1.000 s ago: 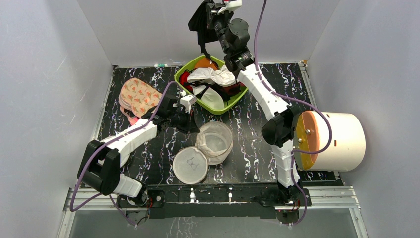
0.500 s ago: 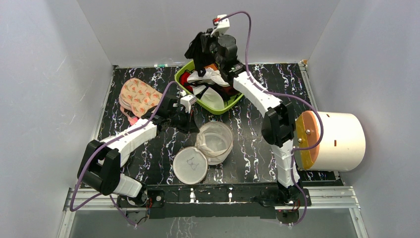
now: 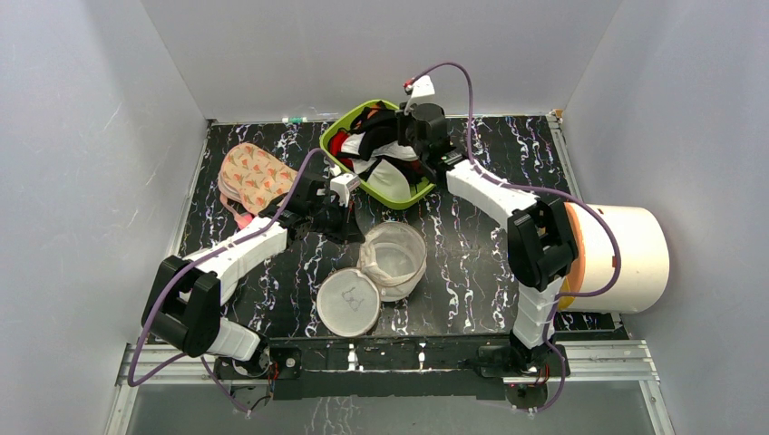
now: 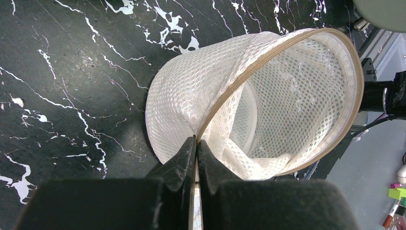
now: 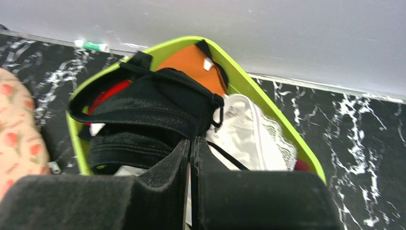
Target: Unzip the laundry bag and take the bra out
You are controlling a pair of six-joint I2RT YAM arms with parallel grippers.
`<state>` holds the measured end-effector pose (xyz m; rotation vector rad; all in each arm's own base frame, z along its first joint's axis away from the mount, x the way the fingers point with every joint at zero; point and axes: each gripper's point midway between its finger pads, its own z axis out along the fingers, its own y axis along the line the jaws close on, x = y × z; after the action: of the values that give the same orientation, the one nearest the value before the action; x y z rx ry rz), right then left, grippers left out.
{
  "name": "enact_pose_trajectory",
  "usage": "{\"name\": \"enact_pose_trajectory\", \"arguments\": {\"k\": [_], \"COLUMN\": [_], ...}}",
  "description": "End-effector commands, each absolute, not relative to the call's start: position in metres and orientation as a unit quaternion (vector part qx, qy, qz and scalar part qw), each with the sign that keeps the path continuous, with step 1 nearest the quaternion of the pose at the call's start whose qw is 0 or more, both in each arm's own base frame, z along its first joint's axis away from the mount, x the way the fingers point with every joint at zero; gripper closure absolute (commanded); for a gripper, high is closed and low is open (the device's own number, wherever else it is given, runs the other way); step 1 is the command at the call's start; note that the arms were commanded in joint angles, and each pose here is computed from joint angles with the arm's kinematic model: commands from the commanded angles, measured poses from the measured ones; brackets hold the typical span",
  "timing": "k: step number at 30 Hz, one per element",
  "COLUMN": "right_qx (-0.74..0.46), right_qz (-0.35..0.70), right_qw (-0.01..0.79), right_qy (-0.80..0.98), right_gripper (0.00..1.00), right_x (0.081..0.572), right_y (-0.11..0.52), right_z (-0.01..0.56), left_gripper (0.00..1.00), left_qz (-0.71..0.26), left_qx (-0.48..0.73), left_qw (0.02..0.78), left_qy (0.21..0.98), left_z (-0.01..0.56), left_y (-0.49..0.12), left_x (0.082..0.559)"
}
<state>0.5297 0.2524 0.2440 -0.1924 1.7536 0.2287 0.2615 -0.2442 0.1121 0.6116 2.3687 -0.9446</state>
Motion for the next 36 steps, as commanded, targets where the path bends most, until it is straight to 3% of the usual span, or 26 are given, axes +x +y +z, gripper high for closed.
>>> {"name": "enact_pose_trajectory", "arguments": {"k": [1,10,21,23,28,36], "right_qx": [-0.065,-0.052,-0.062,-0.063,-0.072,-0.118], "right_qz": [0.036,0.05,0.069,0.073,0.096,0.172], "right_qw": [0.628,0.569,0.577,0.578,0.594,0.59], "right_qy": [0.774,0.819,0.811,0.81,0.795,0.78], "right_gripper": [1.0,1.0,1.0,0.89,0.61,0.32], "right_x": [0.529,0.516,0.513,0.505,0.48,0.42], "right_y": [0.214,0.203,0.205,0.202,0.198,0.204], "right_z": [0.239,0.161,0.199,0.208,0.247,0.276], "left_gripper": [1.0,1.0,1.0,1.0,0.87,0.41], "left_qz": [-0.35,-0.341,-0.328,-0.329,-0.328,-0.309], "left_qx": [0.234,0.234,0.231,0.231,0.23,0.228], "left_qw": [0.271,0.277,0.284,0.282,0.286,0.325], "left_qy": [0.866,0.867,0.871,0.871,0.87,0.864], "left_z": [0.123,0.123,0.121,0.12,0.122,0.14], "left_y": [-0.246,-0.244,-0.239,-0.24,-0.239,-0.231], "left_x": [0.265,0.266,0.269,0.269,0.27,0.273]}}
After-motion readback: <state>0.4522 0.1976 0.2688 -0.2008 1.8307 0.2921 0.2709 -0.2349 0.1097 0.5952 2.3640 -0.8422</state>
